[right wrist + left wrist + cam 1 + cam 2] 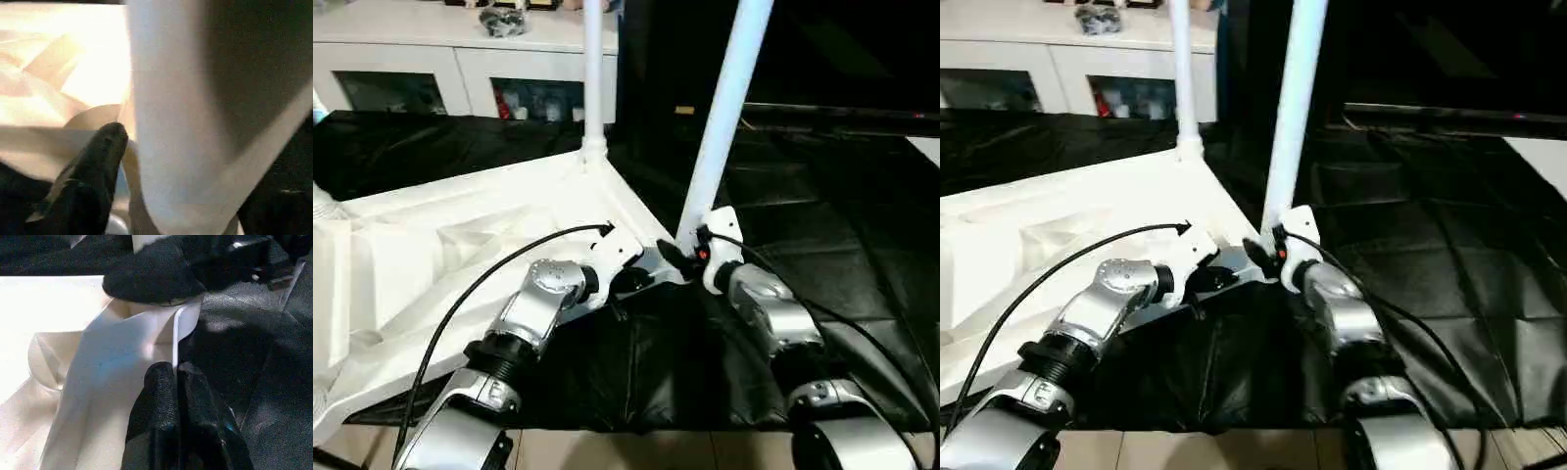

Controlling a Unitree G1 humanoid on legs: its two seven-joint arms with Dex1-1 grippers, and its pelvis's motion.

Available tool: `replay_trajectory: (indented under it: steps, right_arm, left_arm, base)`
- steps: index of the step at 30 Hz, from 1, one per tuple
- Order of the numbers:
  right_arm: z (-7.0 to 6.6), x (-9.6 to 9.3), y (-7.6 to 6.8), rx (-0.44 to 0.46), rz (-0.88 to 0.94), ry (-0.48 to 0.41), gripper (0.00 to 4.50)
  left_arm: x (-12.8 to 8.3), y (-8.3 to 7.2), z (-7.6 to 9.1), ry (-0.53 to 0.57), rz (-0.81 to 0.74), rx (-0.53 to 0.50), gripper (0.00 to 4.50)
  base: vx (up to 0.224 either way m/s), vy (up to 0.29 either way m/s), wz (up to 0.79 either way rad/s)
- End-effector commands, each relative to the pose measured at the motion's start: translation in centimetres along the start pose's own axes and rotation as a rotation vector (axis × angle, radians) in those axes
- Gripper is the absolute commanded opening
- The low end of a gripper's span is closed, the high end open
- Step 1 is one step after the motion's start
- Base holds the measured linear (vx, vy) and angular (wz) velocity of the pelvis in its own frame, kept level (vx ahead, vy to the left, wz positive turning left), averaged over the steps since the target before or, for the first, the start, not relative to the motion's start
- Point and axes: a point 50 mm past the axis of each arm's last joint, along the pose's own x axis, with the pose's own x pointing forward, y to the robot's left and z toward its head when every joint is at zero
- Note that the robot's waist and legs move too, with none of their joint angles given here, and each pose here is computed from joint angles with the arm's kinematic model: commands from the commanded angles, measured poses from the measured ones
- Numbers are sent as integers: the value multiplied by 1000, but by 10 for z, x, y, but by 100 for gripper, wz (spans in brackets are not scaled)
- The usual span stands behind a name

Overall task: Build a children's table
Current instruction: Rotate leg to tighten

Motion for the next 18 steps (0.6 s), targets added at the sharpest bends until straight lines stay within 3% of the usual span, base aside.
replay_trajectory:
  steps: [1, 5, 7, 10, 18]
  right_arm:
    - [-12, -3, 16, -19, 198, 52, 316]
    - [-7, -33, -22, -61, 181, 51, 316]
    - [-5, -39, -29, -64, 171, 50, 316]
    - [-3, -68, -54, -110, 182, 84, 316]
    - [2, -94, -49, -124, 362, 104, 316]
  left_arm:
    - [3, -5, 25, -126, -5, 53, 0]
    - [2, -5, 23, -125, -23, 63, 0]
    - [2, -5, 23, -124, -25, 67, 0]
    - [2, -4, 24, -128, -44, 84, 0]
    - [1, -6, 26, -156, -58, 112, 0]
  base:
    - [0, 0, 0]
    - [0, 0, 0]
    - [0, 0, 0]
    - [0, 0, 0]
    - [0, 0, 0]
